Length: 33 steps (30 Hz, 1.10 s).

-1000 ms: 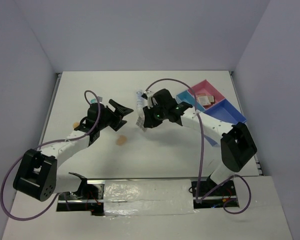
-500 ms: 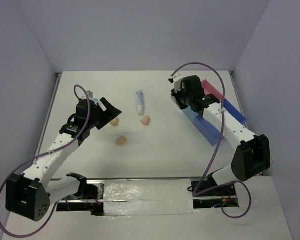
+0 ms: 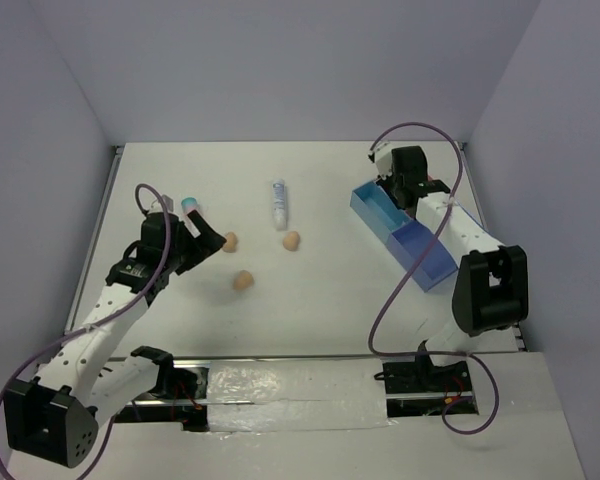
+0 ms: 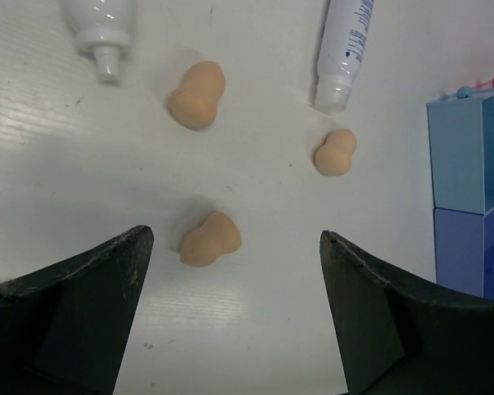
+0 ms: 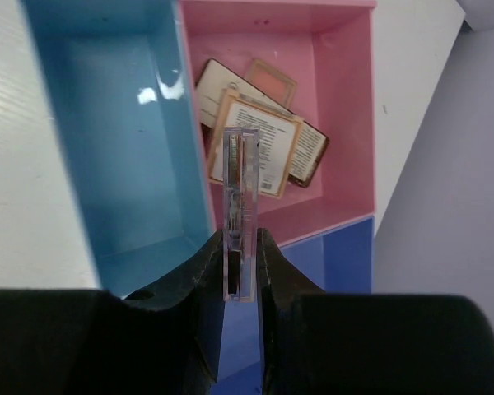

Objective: Organize the makeup

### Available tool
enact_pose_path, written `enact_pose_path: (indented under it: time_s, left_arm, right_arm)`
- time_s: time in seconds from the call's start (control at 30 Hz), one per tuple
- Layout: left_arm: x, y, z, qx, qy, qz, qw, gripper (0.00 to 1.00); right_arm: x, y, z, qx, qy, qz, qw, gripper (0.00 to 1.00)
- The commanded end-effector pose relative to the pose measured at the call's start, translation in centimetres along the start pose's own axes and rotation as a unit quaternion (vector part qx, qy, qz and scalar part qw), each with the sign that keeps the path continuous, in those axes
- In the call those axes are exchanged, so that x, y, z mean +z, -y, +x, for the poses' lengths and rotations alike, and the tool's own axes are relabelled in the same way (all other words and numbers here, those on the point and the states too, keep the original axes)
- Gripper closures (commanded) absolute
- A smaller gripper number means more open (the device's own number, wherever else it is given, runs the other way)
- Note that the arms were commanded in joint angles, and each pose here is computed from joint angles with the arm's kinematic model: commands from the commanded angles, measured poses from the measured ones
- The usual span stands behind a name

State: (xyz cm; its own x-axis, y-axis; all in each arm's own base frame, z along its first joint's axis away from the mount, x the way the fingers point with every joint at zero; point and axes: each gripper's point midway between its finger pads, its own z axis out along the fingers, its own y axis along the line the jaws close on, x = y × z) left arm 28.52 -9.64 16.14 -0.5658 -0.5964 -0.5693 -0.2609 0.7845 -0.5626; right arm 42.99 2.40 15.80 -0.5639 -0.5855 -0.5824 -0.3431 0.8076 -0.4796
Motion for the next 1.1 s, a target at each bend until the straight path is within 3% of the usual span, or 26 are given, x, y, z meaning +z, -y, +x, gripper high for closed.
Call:
enact_pose_path:
  time_s: [0.0,0.33,0.43,0.47,0.53,0.57,0.73,0.8,0.83,0.87,0.9,1.0,1.03,1.07]
  left_arm:
    - [-0.4,-1.2,-0.2,0.011,0.011,-0.016,1.000,0.05]
    - [-0.5,-2.9,-0.4,0.007,0.013,-0.050,0.999,0.03]
    - [-0.8,-3.8,-0.7,0.008,0.017,-0.073,0.997,0.01]
    - [-1.0,-4.2,-0.8,0.006,0.016,-0.083,0.996,0.01]
    - [-1.2,-4.8,-1.2,0.001,0.024,-0.100,0.995,0.01]
    - [-1.3,-5.2,-1.1,0.001,0.022,-0.109,0.994,0.01]
    - [-1.5,-6.0,-2.0,0.004,0.029,-0.129,0.991,0.07]
    - [-1.7,-6.4,-2.7,0.001,0.036,-0.140,0.989,0.21]
    - [-1.8,-6.4,-3.1,0.010,0.039,-0.141,0.989,0.29]
    - [-1.8,-6.6,-3.4,0.009,0.038,-0.144,0.989,0.45]
    - [-1.9,-6.9,-3.5,0.014,0.035,-0.148,0.988,0.54]
    - [-1.6,-7.6,-4.1,0.019,0.023,-0.154,0.988,0.86]
    - [-1.4,-8.1,-4.2,0.016,0.014,-0.164,0.986,1.00]
    - [-1.3,-8.4,-4.1,0.024,0.005,-0.170,0.985,1.00]
  right_arm:
    - [0.6,3.8,-2.0,-0.015,0.023,0.057,0.998,0.95]
    - [5.5,4.3,0.7,-0.037,-0.040,0.051,0.997,0.80]
    - [6.3,3.8,1.5,-0.038,-0.054,0.030,0.997,0.61]
    - [6.4,3.7,1.4,-0.037,-0.052,0.024,0.998,0.41]
    - [5.9,3.4,1.3,-0.036,-0.050,0.008,0.998,0.22]
    - [5.6,3.1,0.9,-0.032,-0.036,-0.011,0.999,0.02]
    - [2.2,3.1,-2.1,0.015,0.019,-0.061,0.998,0.01]
    - [1.0,3.0,-3.0,0.051,0.044,-0.104,0.992,0.00]
    - [-0.6,1.5,-4.6,0.066,0.076,-0.175,0.979,0.01]
    - [-1.4,1.6,-4.6,0.082,0.088,-0.204,0.972,0.01]
    - [-3.2,-0.5,-5.8,0.087,0.118,-0.277,0.949,0.00]
    - [-6.6,-3.4,-6.7,0.066,0.161,-0.373,0.911,0.01]
    - [-8.4,-4.6,-7.6,0.064,0.193,-0.412,0.888,0.08]
    - [-9.0,-5.5,-7.6,0.064,0.198,-0.432,0.878,0.14]
